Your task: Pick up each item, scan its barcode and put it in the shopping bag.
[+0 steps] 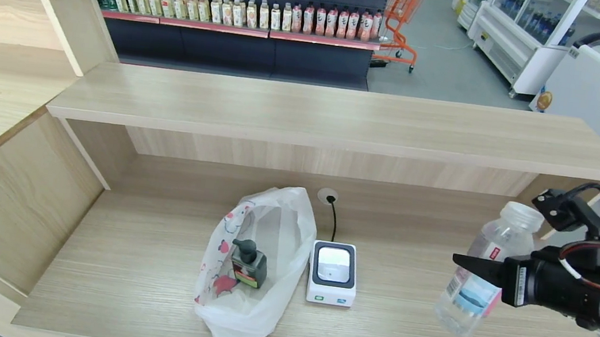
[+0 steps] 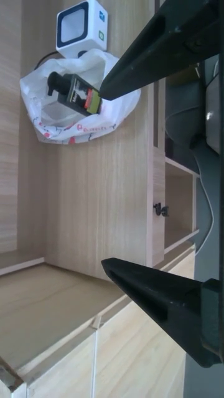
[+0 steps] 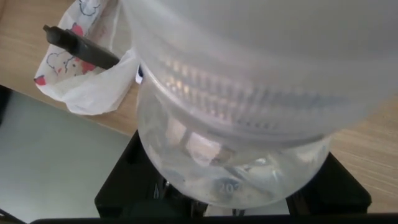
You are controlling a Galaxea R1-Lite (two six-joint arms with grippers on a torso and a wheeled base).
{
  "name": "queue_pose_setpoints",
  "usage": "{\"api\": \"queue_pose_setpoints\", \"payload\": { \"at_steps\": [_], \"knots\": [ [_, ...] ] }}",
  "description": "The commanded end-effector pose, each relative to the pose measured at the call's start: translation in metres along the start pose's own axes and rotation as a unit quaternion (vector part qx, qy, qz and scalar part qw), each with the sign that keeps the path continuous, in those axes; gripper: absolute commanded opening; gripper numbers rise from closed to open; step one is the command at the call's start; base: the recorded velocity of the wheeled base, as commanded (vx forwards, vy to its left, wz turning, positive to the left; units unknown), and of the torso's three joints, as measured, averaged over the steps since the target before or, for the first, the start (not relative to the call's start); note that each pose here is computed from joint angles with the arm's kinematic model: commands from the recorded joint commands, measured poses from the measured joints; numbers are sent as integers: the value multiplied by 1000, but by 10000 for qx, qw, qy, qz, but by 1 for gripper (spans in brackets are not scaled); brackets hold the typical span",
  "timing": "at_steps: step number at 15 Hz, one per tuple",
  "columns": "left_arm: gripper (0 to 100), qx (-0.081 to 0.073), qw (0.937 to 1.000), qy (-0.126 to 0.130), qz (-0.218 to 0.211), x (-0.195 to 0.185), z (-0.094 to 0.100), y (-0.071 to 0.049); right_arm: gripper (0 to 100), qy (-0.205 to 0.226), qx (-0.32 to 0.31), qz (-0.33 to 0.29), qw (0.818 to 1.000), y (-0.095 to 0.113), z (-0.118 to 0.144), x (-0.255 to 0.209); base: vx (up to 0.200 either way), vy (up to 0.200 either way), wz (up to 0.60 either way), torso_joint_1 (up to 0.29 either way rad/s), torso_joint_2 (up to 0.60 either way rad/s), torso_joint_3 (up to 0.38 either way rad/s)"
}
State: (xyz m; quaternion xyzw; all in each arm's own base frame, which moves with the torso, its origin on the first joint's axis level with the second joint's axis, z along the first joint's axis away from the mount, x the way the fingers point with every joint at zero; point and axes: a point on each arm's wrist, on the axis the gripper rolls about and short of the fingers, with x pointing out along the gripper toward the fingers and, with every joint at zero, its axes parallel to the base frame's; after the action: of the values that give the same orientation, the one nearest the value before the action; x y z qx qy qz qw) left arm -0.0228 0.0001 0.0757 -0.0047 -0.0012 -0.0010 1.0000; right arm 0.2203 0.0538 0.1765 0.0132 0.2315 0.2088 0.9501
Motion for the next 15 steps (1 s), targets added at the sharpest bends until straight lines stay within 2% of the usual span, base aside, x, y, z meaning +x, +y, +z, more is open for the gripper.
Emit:
{"api": "queue_pose_setpoints", "payload": {
  "at_steps": [1, 3, 6, 10, 13, 15],
  "knots": [
    [100, 8, 10000, 4, -6, 0, 0, 0, 0, 309, 132, -13, 9994, 6, -3, 25, 0, 0, 0, 0, 0, 0],
    [100, 8, 10000, 4, -6, 0, 0, 0, 0, 354, 259, -97, 9990, 11, 3, 43, 0, 0, 0, 0, 0, 0],
    [100, 8, 10000, 4, -6, 0, 0, 0, 0, 488, 544, -125, 9973, 33, 8, 75, 0, 0, 0, 0, 0, 0],
    [100, 8, 10000, 4, -6, 0, 0, 0, 0, 734, 560, 38, 9957, 54, 1, 97, 0, 0, 0, 0, 0, 0],
    [100, 8, 10000, 4, -6, 0, 0, 0, 0, 848, 568, -208, 9946, 57, -8, 115, 0, 0, 0, 0, 0, 0],
    [100, 8, 10000, 12, -6, 0, 0, 0, 0, 751, 563, -188, 9954, 58, -7, 126, 0, 0, 0, 0, 0, 0]
  ]
}}
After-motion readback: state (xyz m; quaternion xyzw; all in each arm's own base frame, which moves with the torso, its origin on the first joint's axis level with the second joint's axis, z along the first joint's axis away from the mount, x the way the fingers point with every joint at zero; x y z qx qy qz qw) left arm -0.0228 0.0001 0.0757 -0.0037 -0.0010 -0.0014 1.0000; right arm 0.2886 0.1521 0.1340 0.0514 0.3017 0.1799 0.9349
